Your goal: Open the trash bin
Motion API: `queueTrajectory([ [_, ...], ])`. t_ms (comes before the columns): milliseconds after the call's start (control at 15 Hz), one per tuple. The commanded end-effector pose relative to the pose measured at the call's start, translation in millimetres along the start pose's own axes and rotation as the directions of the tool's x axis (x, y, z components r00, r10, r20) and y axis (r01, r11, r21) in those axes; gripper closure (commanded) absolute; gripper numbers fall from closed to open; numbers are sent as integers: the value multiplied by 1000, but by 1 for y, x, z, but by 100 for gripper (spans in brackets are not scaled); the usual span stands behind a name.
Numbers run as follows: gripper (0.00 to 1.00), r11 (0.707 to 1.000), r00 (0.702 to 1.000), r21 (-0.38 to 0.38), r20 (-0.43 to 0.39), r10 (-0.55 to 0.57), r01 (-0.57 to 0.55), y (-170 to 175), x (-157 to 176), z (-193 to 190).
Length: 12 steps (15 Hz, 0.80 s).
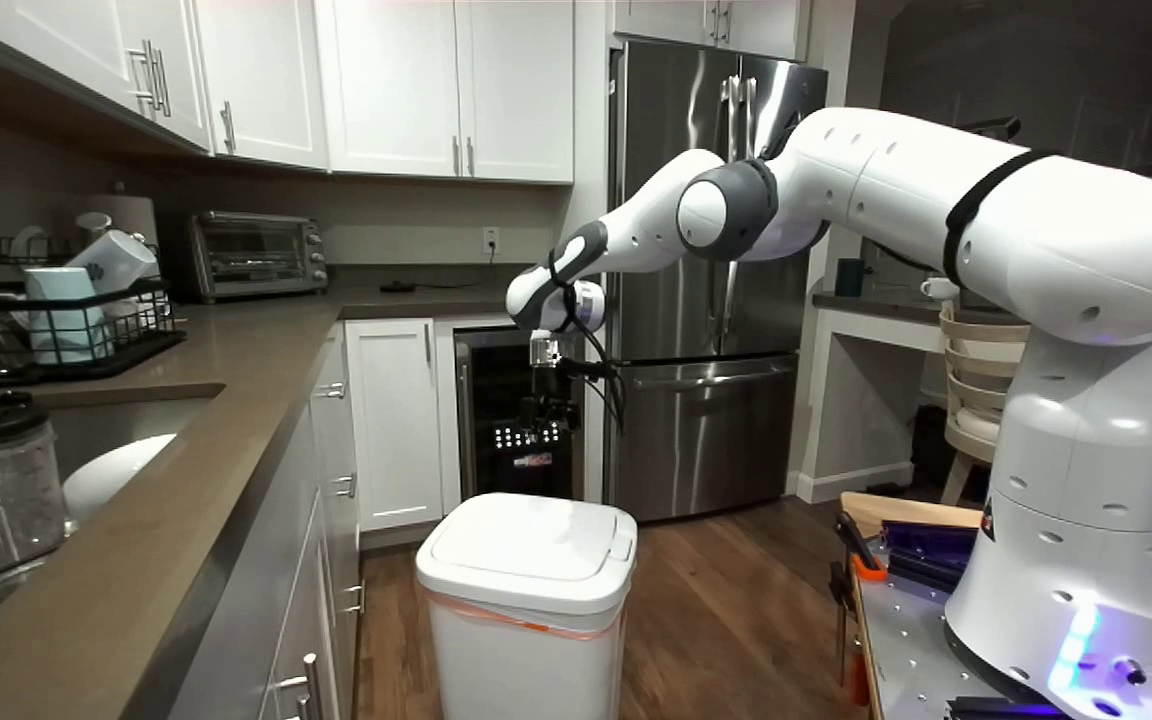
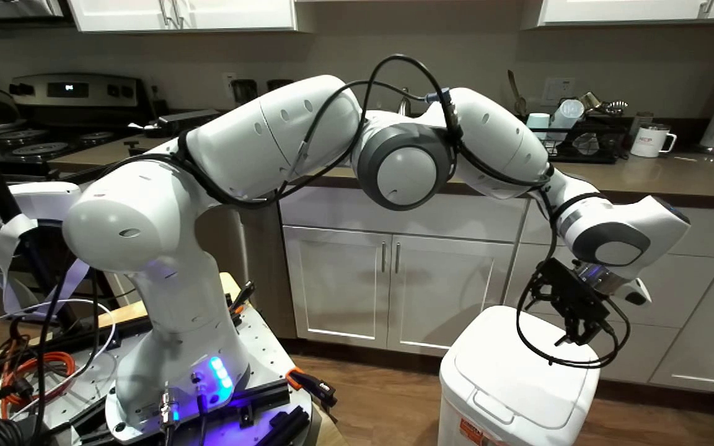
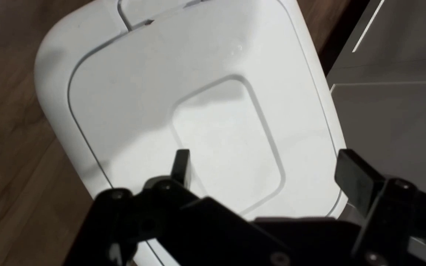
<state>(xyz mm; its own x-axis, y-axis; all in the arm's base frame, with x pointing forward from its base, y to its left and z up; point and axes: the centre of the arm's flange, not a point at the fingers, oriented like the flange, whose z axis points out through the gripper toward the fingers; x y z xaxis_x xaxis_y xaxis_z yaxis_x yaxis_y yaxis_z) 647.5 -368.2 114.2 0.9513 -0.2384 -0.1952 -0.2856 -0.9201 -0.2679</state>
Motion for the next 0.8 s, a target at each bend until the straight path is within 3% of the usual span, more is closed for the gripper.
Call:
queueTrajectory([
  [0,0,1000,1000,0,0,0,0,0,0,0],
  [133,0,999,1000,-49,-25,-1,-1,-1,-10,18],
  [533,0,971,979,-220,-200,46,-90,32,-62,91],
  [733,0,955,979,-264,-184,87,-134,55,-97,109],
])
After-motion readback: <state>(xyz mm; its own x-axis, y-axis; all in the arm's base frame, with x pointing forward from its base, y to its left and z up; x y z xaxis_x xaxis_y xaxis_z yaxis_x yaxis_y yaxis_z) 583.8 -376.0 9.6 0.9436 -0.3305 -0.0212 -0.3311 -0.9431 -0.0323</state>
